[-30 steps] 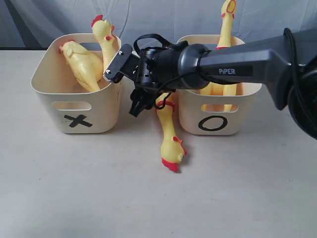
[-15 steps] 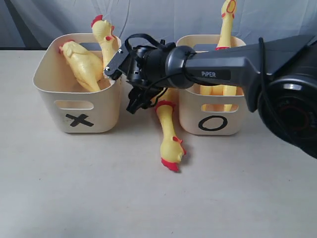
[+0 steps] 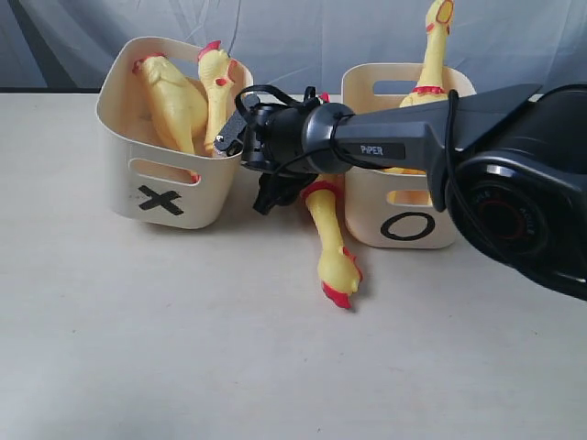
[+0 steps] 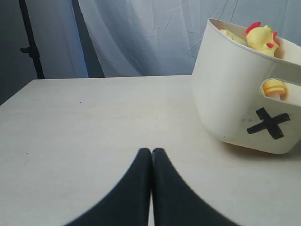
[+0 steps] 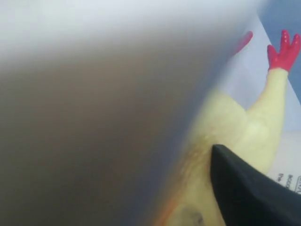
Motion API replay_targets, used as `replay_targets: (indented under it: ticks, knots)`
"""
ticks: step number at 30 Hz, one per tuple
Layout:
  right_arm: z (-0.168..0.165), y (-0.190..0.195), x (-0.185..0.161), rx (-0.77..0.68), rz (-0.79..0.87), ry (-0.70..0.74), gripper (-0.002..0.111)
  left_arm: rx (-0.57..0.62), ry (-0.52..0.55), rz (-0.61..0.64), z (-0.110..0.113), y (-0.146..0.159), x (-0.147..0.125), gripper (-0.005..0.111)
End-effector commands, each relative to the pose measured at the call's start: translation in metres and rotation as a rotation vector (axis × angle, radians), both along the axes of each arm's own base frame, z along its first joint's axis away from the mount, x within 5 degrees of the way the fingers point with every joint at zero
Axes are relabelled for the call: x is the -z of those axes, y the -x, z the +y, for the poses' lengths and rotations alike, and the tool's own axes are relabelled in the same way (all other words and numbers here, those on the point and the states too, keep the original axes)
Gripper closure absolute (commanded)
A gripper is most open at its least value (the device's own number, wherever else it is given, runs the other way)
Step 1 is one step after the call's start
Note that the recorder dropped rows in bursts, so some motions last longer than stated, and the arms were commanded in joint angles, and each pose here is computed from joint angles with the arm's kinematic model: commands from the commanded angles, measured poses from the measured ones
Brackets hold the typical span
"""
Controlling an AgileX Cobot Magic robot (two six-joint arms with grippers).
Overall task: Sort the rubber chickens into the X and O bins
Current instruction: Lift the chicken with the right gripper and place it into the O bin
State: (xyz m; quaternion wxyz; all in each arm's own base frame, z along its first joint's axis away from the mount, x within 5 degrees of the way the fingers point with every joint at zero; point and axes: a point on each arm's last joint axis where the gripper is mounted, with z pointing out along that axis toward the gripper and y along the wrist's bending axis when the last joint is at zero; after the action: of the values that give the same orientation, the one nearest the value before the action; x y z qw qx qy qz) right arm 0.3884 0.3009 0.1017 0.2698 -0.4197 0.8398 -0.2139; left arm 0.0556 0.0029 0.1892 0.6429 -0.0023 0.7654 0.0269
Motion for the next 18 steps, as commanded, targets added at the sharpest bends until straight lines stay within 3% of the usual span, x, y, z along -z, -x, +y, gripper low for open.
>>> replay_targets:
  ticks: [1, 3, 4, 5, 9, 18]
  knots:
    - [-0.021, 0.004, 0.043, 0.136, 0.148, 0.014, 0.073, 0.004, 0.016, -0.022, 0.000, 0.000, -0.002, 0.107]
    - [-0.022, 0.003, 0.042, 0.128, 0.140, 0.030, 0.087, 0.004, 0.016, -0.022, 0.000, 0.000, -0.002, 0.107]
    - [-0.022, 0.004, 0.043, 0.120, 0.151, 0.038, 0.105, 0.004, 0.016, -0.022, 0.000, 0.000, -0.002, 0.107]
    - [-0.022, 0.004, 0.043, 0.115, 0.155, 0.048, 0.109, 0.004, 0.016, -0.022, 0.000, 0.000, -0.002, 0.107]
    - [-0.021, 0.004, 0.024, 0.100, 0.111, 0.068, 0.109, 0.004, 0.016, -0.022, 0.000, 0.000, -0.002, 0.107]
    - [-0.015, 0.006, -0.083, 0.062, -0.058, -0.119, 0.109, 0.004, 0.016, -0.022, 0.000, 0.000, -0.002, 0.107]
